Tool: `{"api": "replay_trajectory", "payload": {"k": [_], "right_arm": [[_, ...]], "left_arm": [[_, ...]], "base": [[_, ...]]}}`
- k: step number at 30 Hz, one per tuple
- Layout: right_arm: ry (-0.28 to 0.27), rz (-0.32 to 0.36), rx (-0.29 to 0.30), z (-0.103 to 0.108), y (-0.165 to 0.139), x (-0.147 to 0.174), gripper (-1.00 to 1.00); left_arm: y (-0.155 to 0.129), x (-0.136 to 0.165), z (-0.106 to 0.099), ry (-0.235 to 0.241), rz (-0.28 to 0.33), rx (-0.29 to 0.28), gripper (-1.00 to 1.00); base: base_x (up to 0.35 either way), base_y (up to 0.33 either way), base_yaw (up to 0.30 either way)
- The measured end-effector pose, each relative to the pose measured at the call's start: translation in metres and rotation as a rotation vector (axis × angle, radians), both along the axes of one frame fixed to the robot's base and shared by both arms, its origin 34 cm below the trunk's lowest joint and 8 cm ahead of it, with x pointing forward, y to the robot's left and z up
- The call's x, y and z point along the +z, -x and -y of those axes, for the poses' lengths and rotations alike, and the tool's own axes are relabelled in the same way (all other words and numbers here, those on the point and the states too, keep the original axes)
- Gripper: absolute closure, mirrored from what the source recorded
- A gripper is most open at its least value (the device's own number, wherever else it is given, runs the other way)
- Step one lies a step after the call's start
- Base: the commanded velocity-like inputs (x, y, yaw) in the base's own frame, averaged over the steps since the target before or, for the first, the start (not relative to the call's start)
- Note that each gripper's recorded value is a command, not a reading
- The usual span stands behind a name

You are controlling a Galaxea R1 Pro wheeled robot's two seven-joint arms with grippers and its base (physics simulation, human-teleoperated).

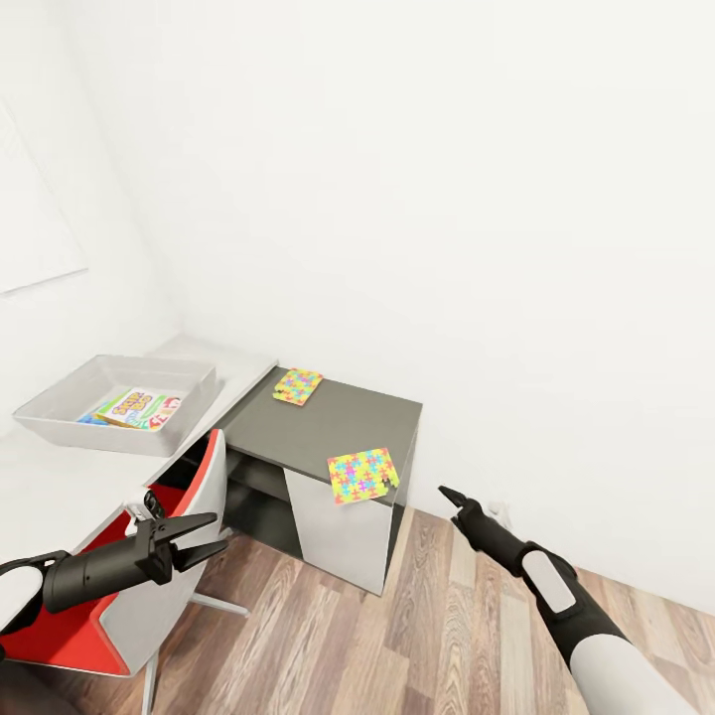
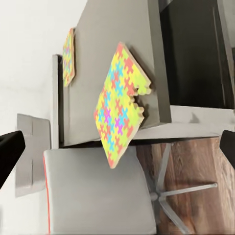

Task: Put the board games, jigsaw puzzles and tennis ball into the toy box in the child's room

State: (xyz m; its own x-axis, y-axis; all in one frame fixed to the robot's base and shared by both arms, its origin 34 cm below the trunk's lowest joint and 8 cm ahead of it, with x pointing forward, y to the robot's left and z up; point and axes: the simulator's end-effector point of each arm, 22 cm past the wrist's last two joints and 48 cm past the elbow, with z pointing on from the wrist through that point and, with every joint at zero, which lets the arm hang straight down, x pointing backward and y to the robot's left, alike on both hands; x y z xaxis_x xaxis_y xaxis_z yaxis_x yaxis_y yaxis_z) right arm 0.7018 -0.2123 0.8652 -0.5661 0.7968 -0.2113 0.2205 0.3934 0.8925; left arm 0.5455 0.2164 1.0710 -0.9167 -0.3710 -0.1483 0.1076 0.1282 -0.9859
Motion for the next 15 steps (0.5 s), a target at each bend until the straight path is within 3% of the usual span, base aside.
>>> {"api": "replay_trajectory", "payload": {"k": [7, 15], "right_arm": [[-0.069, -0.004, -0.025, -0.004, -0.002, 0.006, -1.0], [-0.15, 0.004, -0.04, -0.03, -0.005, 0.014, -1.0]], "left_arm": [[0.0, 0.0, 0.0, 0.001, 0.0, 0.0, -1.0], [0.0, 0.0, 0.0, 0.0, 0.0, 0.0, -1.0]], "base": [[0.0, 0.093, 0.0], [0.0, 0.127, 0.0]]}}
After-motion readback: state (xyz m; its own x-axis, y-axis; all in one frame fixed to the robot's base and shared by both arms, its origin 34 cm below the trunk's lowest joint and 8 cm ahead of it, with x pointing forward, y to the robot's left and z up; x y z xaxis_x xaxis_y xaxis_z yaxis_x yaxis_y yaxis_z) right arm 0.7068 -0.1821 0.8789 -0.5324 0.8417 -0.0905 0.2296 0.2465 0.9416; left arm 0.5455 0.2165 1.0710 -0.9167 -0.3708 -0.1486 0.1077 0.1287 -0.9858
